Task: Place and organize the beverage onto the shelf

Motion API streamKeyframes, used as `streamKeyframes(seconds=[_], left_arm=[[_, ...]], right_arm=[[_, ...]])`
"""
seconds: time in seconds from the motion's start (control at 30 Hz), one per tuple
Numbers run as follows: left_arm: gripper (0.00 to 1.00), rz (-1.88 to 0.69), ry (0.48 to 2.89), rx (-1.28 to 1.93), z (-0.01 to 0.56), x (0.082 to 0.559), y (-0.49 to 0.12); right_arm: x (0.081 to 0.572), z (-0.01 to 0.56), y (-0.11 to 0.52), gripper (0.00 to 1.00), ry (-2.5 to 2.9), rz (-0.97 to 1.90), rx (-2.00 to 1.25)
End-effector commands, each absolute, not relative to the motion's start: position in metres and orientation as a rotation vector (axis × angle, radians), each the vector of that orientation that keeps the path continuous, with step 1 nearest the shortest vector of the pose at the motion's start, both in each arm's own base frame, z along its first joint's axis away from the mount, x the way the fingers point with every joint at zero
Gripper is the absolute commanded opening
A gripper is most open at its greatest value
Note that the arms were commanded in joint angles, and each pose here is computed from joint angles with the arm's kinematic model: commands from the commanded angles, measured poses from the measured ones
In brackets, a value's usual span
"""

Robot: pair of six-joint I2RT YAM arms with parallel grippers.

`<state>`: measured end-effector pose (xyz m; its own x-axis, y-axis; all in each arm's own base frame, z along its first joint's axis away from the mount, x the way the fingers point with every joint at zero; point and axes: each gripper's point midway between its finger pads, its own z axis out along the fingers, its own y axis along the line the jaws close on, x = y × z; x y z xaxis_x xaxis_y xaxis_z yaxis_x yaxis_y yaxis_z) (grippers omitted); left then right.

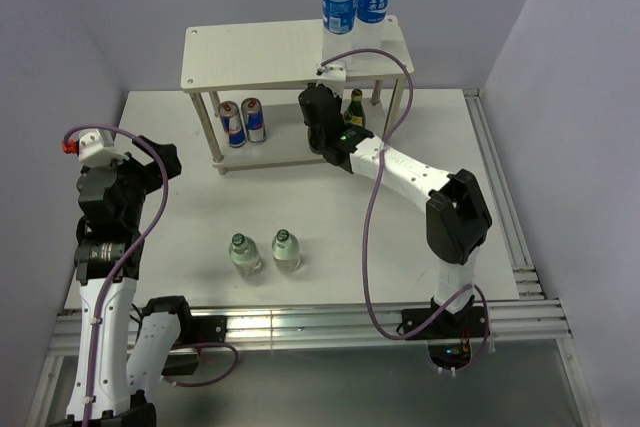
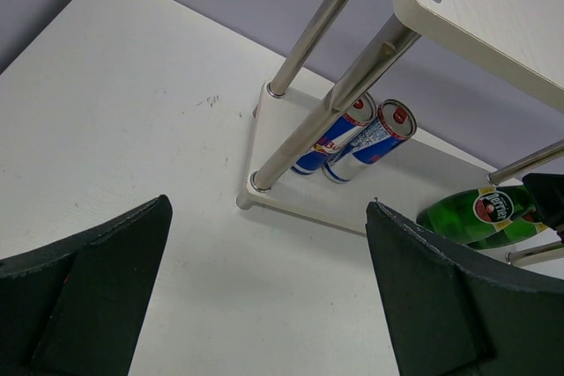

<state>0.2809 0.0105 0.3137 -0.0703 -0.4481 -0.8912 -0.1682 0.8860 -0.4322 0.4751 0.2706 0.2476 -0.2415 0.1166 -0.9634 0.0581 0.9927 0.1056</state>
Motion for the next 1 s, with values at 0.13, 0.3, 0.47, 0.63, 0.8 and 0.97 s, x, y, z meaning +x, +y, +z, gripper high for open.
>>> streamKeyframes(seconds=[0.13, 0.3, 0.47, 0.63, 0.8, 0.97], left_arm=[[0.99, -0.246, 1.625, -0.449, 0.322, 0.281, 0.009], [0.99, -0.246, 1.625, -0.449, 0.321, 0.281, 0.009], [0.99, -0.246, 1.625, -0.449, 0.321, 0.281, 0.009], [0.99, -0.246, 1.626, -0.449, 0.321, 0.281, 0.009], [0.99, -0.244, 1.624, -0.451, 0.322, 0.281, 0.010], [1.00, -0.244, 1.625, -0.449, 0.322, 0.281, 0.010]], right_arm=[[0.496, 0.318, 0.259, 0.00, 1.625, 0.132, 0.274], [0.501, 0.312, 0.253, 0.00, 1.609, 0.090, 0.296], [0.507, 0.307, 0.244, 0.00, 1.587, 0.046, 0.328], [0.511, 0.302, 0.240, 0.00, 1.578, 0.030, 0.347], [0.512, 0.296, 0.235, 0.00, 1.573, 0.009, 0.367], [0.511, 0.291, 0.236, 0.41, 1.589, 0.003, 0.363]])
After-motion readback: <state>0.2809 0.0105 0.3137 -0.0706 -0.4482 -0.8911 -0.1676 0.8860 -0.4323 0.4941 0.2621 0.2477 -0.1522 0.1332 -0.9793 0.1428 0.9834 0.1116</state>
